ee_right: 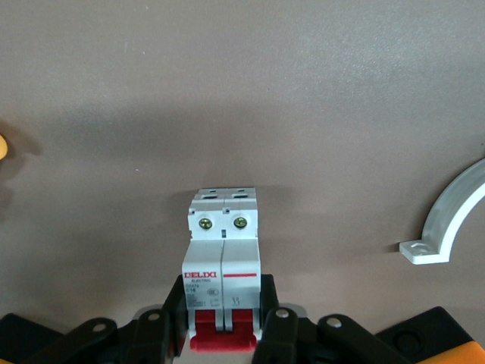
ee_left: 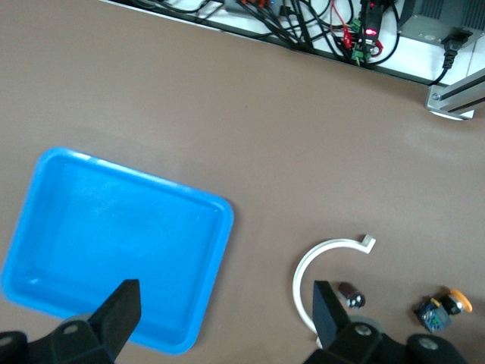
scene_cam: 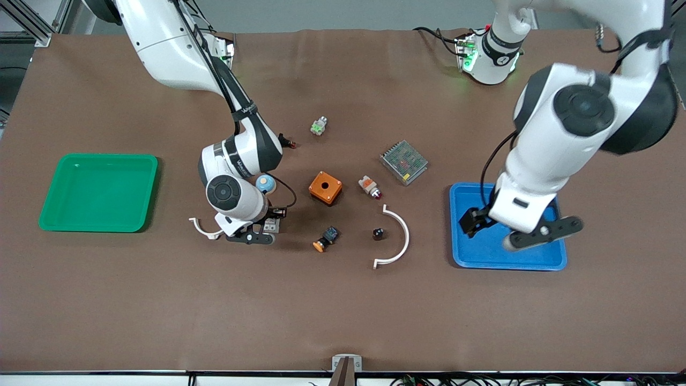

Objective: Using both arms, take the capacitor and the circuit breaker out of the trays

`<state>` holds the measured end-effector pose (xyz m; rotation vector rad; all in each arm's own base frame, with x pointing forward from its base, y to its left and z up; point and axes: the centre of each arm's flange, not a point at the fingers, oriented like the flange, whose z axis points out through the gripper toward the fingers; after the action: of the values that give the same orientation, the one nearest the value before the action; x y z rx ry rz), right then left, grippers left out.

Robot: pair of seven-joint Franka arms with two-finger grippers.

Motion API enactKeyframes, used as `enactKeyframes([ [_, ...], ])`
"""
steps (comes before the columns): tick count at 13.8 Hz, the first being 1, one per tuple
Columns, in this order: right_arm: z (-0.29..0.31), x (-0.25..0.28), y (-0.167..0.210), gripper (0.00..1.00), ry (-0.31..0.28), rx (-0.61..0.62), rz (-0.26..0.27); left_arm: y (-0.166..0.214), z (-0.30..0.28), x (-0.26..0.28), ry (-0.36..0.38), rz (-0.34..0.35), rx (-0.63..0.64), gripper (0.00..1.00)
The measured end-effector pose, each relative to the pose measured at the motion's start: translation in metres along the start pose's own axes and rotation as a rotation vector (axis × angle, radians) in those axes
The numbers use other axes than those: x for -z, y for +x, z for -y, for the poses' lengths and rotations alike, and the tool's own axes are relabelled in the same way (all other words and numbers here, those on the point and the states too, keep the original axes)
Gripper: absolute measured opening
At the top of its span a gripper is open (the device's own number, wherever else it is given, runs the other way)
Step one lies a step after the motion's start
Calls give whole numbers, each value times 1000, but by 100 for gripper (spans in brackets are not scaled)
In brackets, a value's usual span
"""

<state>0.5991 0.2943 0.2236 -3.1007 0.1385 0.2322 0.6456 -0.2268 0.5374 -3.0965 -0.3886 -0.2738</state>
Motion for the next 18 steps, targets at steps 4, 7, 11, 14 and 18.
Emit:
enactKeyframes([
  [4,-3,34,-8,84,-20,-26,59,5,67,49,59,48,-116,100],
  [7,-24,157,-45,100,0,-30,94,11,139,81,76,119,-175,100],
  [11,-124,291,-117,100,68,-99,54,-19,168,110,52,157,-168,100],
  [14,-185,322,-136,100,32,-108,-7,-45,192,122,25,173,-196,100],
  [18,-266,339,-117,100,47,-51,-66,-65,213,134,5,172,-221,100],
])
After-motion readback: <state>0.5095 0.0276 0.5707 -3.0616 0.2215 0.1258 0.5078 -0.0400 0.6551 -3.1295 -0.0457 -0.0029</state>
